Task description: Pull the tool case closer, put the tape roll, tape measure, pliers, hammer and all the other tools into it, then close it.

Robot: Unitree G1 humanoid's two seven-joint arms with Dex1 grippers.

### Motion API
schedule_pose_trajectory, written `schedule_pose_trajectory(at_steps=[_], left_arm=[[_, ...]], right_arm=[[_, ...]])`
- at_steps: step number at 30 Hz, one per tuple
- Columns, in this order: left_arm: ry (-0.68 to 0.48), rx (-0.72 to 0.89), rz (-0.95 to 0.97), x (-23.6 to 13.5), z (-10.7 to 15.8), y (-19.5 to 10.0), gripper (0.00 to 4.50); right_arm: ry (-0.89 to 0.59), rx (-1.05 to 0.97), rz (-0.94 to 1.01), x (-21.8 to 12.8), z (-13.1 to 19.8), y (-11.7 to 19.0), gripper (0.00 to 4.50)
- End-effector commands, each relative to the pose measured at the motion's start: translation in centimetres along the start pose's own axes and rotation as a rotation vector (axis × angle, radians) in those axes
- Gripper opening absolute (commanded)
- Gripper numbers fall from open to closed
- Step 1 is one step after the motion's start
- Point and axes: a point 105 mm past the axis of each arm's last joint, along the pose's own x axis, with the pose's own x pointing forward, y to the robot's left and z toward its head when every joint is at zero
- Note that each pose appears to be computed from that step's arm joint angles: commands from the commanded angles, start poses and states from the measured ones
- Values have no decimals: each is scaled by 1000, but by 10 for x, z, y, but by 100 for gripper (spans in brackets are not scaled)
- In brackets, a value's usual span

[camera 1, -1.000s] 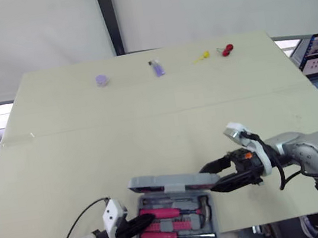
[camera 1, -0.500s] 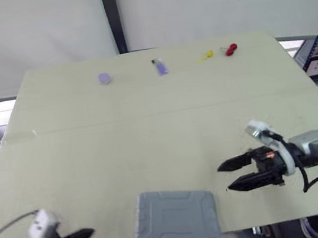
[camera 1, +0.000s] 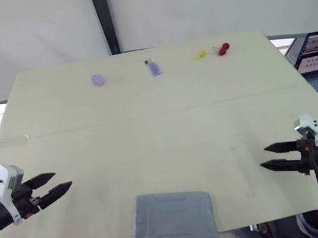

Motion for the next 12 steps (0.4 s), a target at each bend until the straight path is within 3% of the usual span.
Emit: schedule_pose_trajectory(at_steps=[1,12], left_arm=[[-4,40,38,-1,5,8,447],[46,52,3,7,0,5,447]], right_arm=[[-23,-32,-57,-12,4,-7,450],[-30,-1,-104,-18,-12,-17,450]])
